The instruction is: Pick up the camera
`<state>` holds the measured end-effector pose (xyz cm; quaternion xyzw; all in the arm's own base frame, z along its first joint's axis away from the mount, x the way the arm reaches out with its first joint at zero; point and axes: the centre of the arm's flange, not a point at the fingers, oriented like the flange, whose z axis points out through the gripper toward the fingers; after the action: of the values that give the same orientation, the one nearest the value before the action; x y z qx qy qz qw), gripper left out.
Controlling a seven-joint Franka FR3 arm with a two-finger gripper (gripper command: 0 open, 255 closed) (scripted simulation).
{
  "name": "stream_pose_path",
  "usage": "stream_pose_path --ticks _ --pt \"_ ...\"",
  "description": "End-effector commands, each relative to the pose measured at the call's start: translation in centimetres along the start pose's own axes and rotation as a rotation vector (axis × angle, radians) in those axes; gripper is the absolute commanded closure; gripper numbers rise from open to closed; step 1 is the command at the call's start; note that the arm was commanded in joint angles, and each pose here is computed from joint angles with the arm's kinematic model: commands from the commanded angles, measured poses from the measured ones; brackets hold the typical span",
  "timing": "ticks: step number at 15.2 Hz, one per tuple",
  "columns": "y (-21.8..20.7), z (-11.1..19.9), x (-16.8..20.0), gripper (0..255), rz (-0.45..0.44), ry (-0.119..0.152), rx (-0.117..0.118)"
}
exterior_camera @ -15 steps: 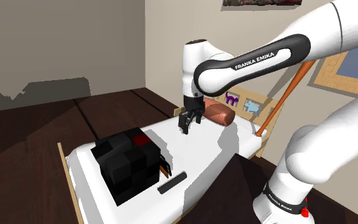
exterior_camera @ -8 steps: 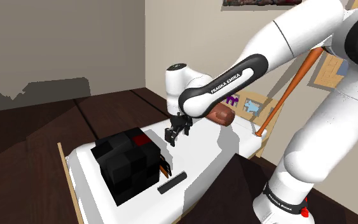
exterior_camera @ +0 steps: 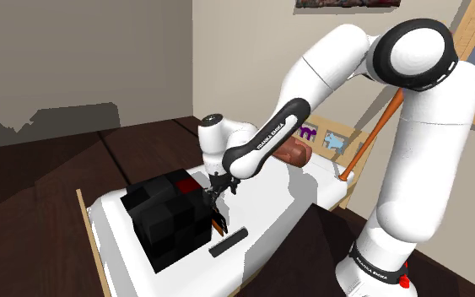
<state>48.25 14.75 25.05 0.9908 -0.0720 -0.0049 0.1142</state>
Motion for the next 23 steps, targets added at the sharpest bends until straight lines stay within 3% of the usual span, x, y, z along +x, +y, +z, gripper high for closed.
stream_pose_path --ticks 1,3,12,13,23 --pt "-1.3 2.6 1.3 0 0.021 0.002 -0.014" --pt "-2.2 4.5 2.4 0 0.039 0.003 -0.027" --pt "-3.1 8.4 2.4 0 0.039 0.003 -0.027" --pt "-3.2 8.7 2.5 255 0.039 0.003 -0.026" --pt "-3.0 7.9 2.4 255 0.039 0.003 -0.027"
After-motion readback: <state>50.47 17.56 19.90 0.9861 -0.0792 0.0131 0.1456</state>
